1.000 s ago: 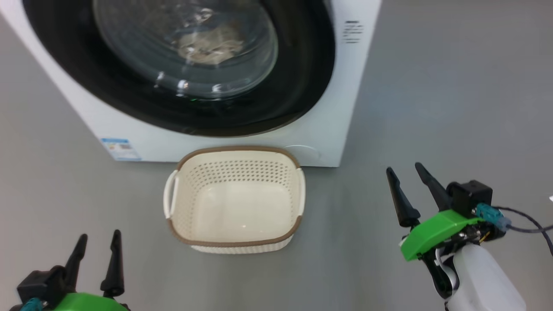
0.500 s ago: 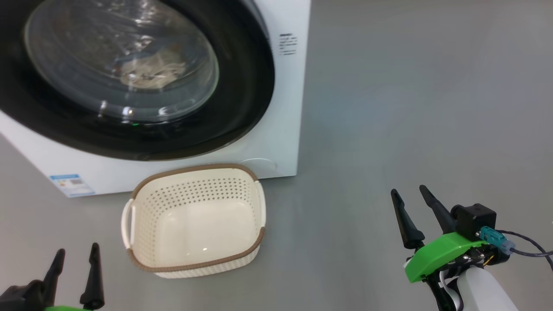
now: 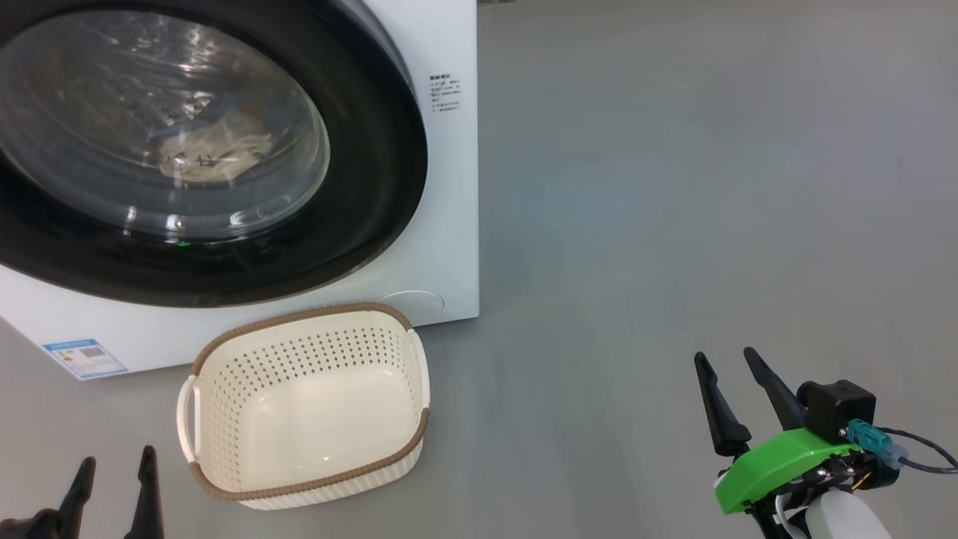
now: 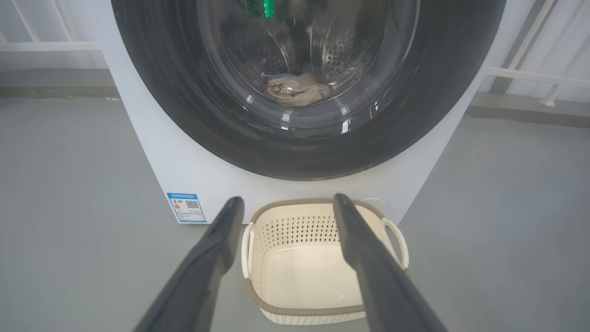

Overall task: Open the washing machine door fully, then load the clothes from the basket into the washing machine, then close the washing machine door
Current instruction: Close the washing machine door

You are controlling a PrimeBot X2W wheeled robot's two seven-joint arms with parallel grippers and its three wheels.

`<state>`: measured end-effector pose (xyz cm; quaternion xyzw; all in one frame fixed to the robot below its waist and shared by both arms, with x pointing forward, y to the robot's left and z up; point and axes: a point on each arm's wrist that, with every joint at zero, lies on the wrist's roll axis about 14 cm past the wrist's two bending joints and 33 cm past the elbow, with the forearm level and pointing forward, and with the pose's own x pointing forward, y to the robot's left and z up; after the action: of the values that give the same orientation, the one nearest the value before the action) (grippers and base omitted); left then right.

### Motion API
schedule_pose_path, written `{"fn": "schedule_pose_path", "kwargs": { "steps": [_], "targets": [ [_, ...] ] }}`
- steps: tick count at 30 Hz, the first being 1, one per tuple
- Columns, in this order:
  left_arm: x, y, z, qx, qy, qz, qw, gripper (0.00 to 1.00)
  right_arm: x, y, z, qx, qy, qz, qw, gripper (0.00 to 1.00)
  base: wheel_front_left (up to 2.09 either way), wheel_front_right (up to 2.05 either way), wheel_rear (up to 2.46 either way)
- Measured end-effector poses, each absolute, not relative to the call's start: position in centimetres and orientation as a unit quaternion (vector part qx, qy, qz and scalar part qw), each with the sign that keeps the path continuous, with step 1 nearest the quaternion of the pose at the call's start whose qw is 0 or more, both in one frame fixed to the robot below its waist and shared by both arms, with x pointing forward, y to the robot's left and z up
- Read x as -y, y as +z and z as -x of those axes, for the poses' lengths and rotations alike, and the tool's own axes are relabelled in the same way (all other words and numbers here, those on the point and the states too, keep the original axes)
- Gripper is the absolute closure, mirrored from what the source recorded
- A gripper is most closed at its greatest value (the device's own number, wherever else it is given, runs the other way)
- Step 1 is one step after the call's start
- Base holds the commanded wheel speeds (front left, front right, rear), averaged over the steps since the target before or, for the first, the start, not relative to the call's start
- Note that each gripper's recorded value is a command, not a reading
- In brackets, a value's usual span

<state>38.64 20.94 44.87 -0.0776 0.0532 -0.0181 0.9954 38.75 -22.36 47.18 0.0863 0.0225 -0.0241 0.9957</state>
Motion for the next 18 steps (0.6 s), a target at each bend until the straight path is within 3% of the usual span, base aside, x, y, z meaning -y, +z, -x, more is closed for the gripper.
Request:
{"fn": "schedule_pose_path", "kwargs": {
  "steps": [18],
  "targets": [
    [-20.91,45.32,-38.33,-0.047,-0.020,0.065,0.997,0.00,22.61,47.52,-38.18,-0.017,-0.028,-0.088,0.996,0.00,0.00,0.00,0.00]
  ]
}}
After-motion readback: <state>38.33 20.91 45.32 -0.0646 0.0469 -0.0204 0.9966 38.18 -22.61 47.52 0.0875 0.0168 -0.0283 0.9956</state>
